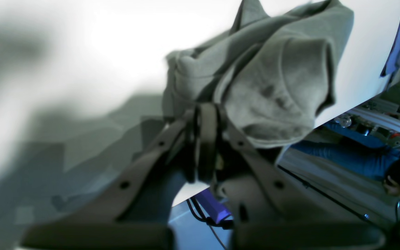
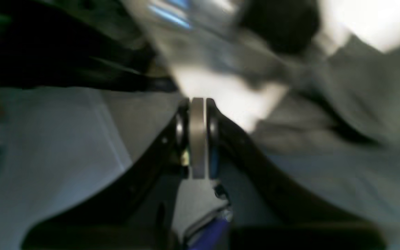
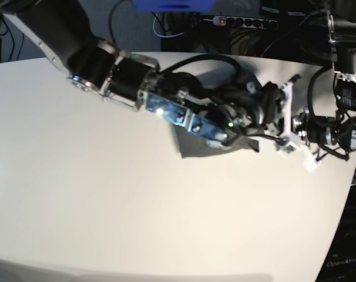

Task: Fold the T-shirt properly
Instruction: 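Hold the bundle between both grippers and squeeze it together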

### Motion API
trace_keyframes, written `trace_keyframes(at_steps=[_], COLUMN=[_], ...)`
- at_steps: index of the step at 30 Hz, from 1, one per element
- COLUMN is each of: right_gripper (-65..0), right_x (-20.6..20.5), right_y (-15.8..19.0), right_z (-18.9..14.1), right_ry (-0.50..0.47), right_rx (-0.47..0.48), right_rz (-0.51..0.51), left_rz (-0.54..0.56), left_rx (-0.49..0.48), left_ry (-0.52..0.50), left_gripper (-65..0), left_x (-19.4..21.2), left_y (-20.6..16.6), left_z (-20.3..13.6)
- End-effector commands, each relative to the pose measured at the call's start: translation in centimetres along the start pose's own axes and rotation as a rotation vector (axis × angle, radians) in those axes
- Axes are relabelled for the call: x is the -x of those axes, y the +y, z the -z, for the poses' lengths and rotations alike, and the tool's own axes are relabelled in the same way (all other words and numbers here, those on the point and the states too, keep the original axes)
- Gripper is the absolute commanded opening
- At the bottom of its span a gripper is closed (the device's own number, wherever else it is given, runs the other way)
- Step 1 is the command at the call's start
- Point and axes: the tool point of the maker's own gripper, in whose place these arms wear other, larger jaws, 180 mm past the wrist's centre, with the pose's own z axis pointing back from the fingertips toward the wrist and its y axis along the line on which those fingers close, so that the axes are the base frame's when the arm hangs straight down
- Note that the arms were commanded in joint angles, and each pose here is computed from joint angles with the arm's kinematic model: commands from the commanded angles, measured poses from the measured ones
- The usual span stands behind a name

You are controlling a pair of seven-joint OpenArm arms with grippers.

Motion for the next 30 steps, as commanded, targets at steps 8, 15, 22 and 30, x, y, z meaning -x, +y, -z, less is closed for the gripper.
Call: trace_keyframes(at_steps=[8, 15, 22, 30], right_gripper=[-64.9, -64.9, -64.9, -64.9], right_x=[-2.3, 1.0, 3.6, 5.8], right_y=[3.6, -3.7, -9.3, -10.9], right_z=[-1.7, -2.5, -4.3, -3.9], right_ry=[-0.075, -0.016, 0.024, 0.069], right_rx=[-0.075, 0.068, 0.188, 0.252], right_rz=[-0.085, -0.028, 0.010, -0.136], left_rz=[0.032, 0.029, 0.010, 0.081], left_rx=[-0.019, -0.003, 0.121, 0.265], left_ry=[-0.048, -0.049, -0.054, -0.070], left_gripper=[-63.0, -63.0, -63.1, -63.2], left_x=[-1.8, -1.7, -1.6, -0.8], left_y=[0.2, -0.2, -2.5, -7.0], left_z=[-2.2, -1.9, -1.5, -2.4])
